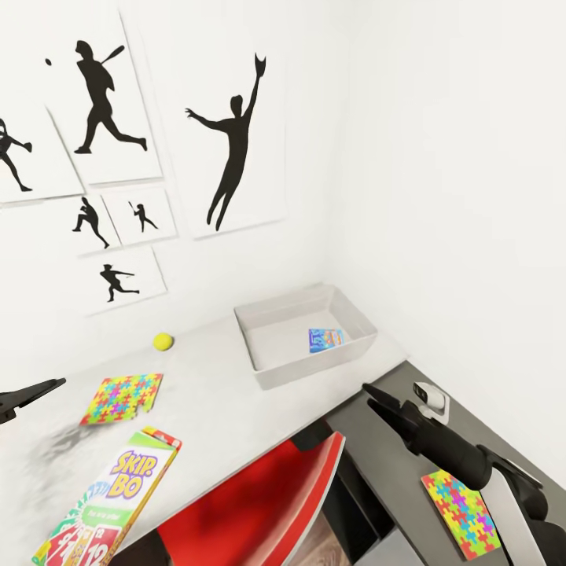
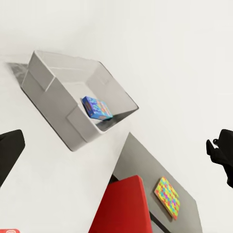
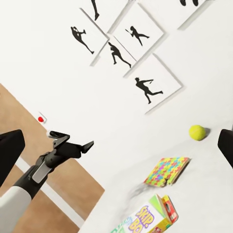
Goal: Put all the toys in the child's room - the three board games (two on the bed and one on the table), the two jigsaw puzzles on the table, and the tennis ball on the table - inside the toy box on the table in the child's room.
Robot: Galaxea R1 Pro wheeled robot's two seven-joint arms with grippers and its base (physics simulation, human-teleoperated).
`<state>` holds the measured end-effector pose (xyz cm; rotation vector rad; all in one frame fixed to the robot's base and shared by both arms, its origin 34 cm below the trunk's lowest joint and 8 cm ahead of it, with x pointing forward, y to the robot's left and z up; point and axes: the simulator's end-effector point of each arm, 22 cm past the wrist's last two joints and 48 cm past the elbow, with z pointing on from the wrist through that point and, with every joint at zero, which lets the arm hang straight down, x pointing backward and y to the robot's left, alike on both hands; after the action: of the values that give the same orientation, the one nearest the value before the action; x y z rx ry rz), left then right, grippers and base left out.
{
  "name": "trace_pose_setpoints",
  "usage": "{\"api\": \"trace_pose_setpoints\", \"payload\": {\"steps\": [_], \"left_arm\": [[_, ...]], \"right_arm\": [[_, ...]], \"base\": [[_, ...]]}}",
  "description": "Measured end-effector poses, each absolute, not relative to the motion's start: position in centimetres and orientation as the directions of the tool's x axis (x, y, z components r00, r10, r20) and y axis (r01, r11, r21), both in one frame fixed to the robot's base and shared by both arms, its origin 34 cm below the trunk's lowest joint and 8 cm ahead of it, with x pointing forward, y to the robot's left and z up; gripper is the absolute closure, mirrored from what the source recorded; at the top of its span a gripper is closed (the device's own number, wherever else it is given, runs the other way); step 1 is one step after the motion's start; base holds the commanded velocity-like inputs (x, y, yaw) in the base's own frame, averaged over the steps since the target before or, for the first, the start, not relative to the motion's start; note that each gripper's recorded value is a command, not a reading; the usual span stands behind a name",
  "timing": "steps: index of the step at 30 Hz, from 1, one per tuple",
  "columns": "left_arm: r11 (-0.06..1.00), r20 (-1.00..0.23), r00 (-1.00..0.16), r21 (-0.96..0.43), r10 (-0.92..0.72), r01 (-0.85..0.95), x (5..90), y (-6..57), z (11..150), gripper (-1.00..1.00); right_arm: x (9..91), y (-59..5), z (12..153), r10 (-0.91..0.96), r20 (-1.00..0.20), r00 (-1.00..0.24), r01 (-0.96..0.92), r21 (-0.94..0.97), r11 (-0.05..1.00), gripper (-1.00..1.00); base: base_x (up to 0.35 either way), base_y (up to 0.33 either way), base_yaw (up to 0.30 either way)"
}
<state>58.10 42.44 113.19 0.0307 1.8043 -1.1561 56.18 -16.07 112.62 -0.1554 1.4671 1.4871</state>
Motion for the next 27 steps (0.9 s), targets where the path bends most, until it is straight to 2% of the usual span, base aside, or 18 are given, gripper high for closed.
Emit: {"api": "trace_pose_setpoints", "payload": {"steps": [27], "left_arm": [[0.551, -0.728, -0.528, -0.681, -0.438, 0.482, 57.8, 42.51, 114.04, -1.0]], "right_arm": [[56.03, -15.97, 113.41, 0.541, -0.685, -0.488, -0.694, 0.68, 0.235, -1.0]], "base": [[0.0, 0.0, 0.0]]}}
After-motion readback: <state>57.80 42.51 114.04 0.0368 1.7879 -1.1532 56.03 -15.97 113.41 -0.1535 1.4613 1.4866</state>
